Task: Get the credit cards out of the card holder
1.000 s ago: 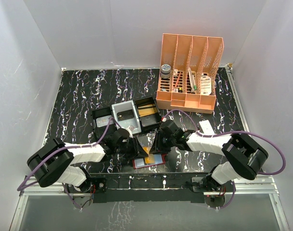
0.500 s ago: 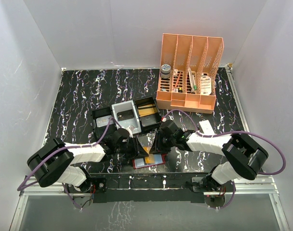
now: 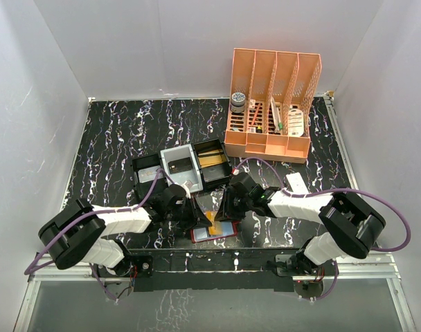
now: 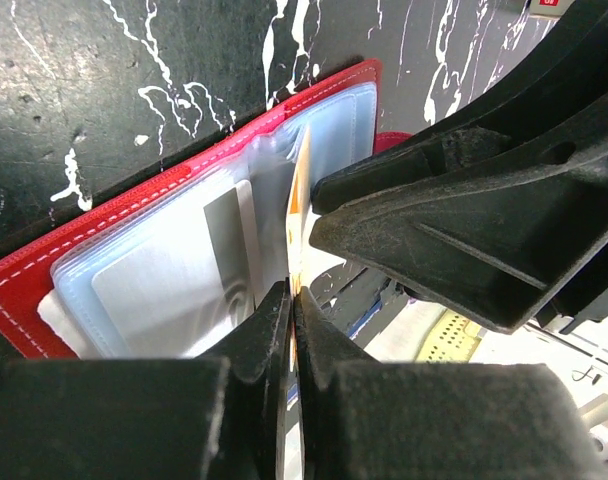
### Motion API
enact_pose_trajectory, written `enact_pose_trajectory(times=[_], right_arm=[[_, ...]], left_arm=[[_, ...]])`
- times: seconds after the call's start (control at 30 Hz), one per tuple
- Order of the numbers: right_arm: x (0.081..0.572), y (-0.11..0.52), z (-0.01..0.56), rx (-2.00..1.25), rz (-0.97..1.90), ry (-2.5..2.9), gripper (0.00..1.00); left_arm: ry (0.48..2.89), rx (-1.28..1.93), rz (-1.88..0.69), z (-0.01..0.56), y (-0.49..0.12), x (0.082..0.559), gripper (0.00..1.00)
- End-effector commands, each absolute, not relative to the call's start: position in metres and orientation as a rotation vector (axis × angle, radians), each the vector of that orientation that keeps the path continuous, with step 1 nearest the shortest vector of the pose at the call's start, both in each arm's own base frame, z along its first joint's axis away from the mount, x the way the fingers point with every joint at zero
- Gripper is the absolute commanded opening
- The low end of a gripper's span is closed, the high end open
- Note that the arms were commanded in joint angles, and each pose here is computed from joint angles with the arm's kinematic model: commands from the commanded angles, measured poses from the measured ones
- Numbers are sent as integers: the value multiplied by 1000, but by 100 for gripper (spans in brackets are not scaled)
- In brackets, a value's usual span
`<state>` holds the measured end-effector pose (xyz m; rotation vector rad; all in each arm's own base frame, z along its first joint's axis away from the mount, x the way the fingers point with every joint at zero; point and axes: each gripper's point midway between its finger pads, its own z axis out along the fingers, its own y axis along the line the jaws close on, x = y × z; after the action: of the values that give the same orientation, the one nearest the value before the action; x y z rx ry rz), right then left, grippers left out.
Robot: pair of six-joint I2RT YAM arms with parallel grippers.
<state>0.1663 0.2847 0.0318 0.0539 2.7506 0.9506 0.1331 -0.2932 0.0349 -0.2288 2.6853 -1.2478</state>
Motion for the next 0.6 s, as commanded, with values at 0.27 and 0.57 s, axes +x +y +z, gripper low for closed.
enact_pose_trajectory(times=[0.27,0.57], right_arm=[[176,282,42,76,949,2674,33],[178,295,67,34,1085,2579,41]], left_arm=[[2642,-204,-1247,50,-294,138,0],[2628,-193,-1259,52,-294,138,0]])
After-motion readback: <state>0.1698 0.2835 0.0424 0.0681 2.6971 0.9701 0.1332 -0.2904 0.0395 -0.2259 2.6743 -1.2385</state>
